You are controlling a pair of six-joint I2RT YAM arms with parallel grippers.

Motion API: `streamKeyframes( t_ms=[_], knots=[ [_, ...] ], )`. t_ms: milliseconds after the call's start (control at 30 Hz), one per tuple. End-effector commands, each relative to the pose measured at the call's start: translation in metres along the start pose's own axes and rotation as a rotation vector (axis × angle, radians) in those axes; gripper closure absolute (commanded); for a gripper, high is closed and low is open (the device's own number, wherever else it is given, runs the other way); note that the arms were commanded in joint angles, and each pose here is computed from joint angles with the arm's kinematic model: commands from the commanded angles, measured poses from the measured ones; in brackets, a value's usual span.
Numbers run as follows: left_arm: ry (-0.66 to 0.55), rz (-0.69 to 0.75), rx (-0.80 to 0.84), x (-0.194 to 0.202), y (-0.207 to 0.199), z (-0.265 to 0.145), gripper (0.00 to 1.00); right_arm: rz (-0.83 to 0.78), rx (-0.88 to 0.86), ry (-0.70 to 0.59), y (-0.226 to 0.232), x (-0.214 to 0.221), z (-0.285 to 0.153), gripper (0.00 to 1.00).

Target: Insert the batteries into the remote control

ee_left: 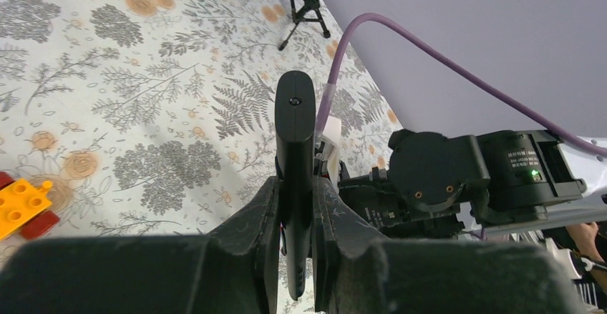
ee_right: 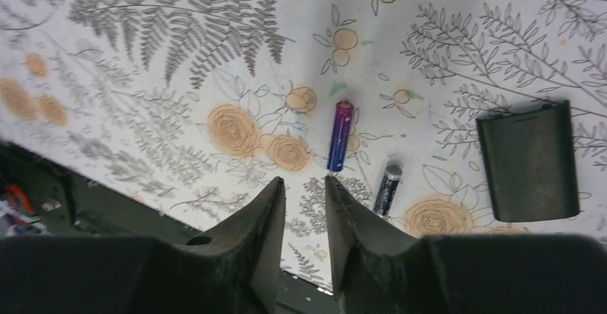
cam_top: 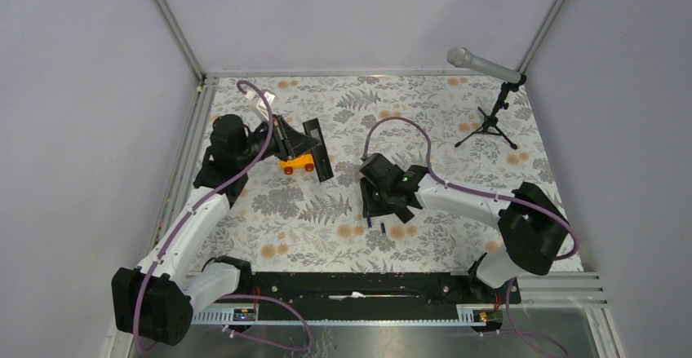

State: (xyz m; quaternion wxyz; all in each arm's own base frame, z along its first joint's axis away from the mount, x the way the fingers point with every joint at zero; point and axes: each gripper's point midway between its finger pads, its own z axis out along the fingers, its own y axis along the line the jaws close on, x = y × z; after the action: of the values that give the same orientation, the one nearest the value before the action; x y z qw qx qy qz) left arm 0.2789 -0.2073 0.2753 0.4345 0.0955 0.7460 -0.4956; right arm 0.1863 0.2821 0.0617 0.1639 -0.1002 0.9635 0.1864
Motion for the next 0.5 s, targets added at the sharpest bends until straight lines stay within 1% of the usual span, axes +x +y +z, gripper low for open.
streamKeyframes(
  t_ms=[0, 133, 233, 300, 400, 467],
  knots=[
    [-0.097, 0.086, -0.023, -0.029, -0.006, -0.011, 1.00, -0.083, 0.201, 0.001, -0.027, -0.003, 0.003, 0.68],
    [-0.099, 0.088, -0.008, -0.031, -0.006, -0.013, 1.00, -0.055, 0.271, 0.017, -0.043, 0.005, -0.003, 0.67],
    [-0.092, 0.087, 0.011, -0.030, -0.008, -0.013, 1.00, -0.026, 0.293, 0.053, -0.049, 0.017, -0.007, 0.58],
    [-0.088, 0.082, 0.016, -0.029, -0.007, -0.012, 1.00, -0.012, 0.294, 0.086, -0.052, 0.027, -0.005, 0.56],
    [-0.087, 0.074, 0.012, -0.028, -0.005, -0.011, 1.00, 0.008, 0.264, 0.128, -0.051, 0.040, -0.002, 0.56],
    [-0.085, 0.072, 0.013, -0.028, -0.005, -0.011, 1.00, 0.024, 0.236, 0.147, -0.047, 0.046, 0.000, 0.58]
  ],
)
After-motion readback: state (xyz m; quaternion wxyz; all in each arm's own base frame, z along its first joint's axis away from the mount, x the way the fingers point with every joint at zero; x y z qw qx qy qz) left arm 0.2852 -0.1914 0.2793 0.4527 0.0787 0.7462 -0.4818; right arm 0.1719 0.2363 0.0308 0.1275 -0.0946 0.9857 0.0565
